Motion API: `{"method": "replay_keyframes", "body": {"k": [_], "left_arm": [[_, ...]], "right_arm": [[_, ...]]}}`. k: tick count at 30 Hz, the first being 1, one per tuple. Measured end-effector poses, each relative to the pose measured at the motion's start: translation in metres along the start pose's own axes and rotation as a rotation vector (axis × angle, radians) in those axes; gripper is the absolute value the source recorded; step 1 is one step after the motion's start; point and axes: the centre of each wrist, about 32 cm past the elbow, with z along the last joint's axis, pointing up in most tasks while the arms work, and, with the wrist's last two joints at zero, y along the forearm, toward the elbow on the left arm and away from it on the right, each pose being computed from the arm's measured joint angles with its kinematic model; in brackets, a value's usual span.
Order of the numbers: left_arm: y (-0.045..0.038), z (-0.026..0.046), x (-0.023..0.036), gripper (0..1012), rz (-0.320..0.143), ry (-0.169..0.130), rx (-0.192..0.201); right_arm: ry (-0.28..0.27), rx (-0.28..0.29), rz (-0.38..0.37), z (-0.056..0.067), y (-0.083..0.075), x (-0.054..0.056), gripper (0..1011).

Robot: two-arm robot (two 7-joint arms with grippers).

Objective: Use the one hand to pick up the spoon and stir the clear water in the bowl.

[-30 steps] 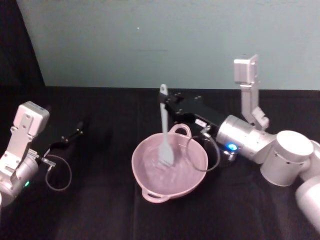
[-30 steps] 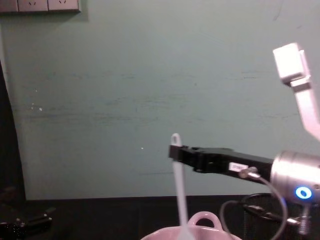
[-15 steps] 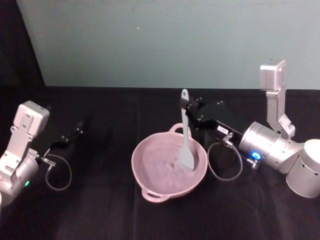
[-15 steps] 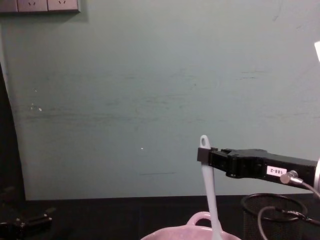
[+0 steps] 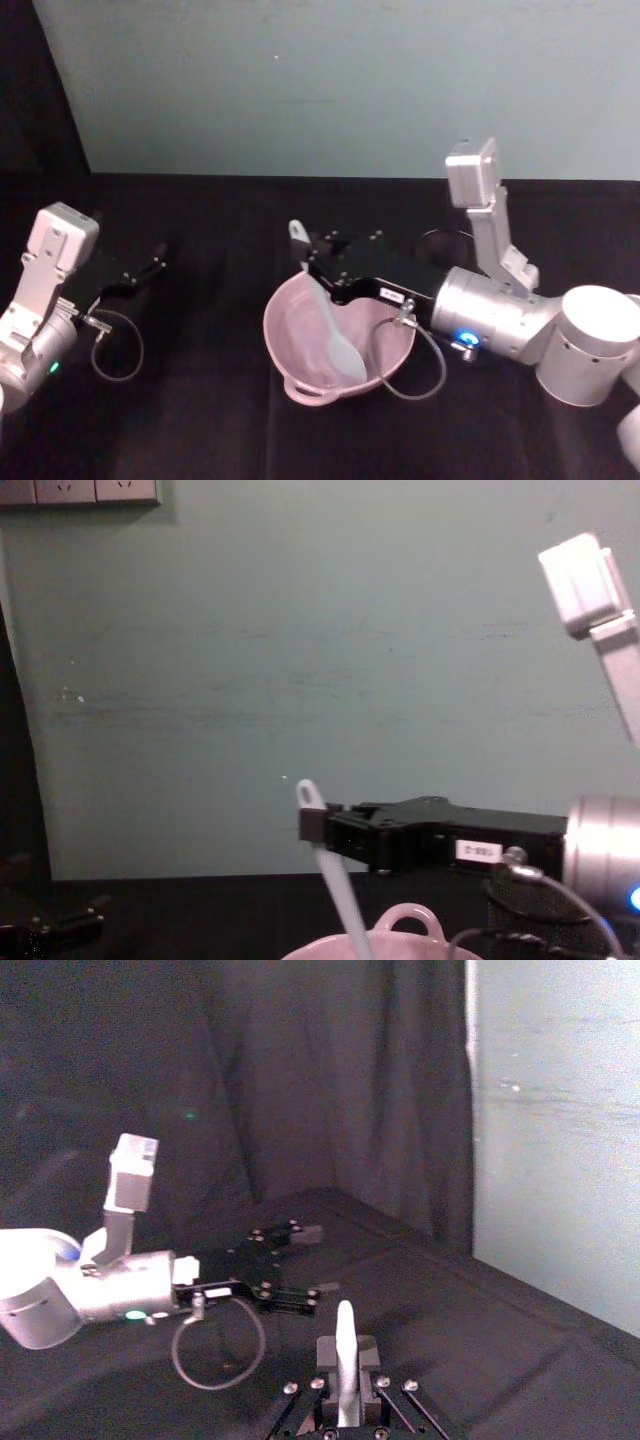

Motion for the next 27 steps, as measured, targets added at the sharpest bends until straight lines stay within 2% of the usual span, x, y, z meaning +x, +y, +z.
{"method": "replay_keyframes", "body": {"k": [5, 9, 16, 19, 22, 27], "left_arm": [[0.0000, 0.0000, 0.0000, 1005, 0.000, 0.000, 0.000], [0.0000, 0.0000, 0.0000, 1005, 0.000, 0.000, 0.000], [0.0000, 0.0000, 0.0000, 1005, 0.000, 0.000, 0.000], [0.0000, 0.0000, 0.0000, 1005, 0.000, 0.000, 0.000], [0.0000, 0.0000, 0.0001, 1005, 0.000, 0.000, 0.000], [0.0000, 0.0000, 0.0000, 1005, 0.000, 0.000, 0.000]], "right_arm": [[0.010, 0.015, 0.024, 0.000, 0.012, -0.001, 124], [0.015, 0.040, 0.026, 0.000, 0.021, 0.004, 124], [0.027, 0.092, -0.013, -0.007, 0.033, 0.024, 124], [0.026, 0.099, -0.025, -0.008, 0.033, 0.028, 124], [0.021, 0.114, -0.059, -0.010, 0.033, 0.037, 124], [0.001, 0.121, -0.110, -0.008, 0.025, 0.046, 124]]}}
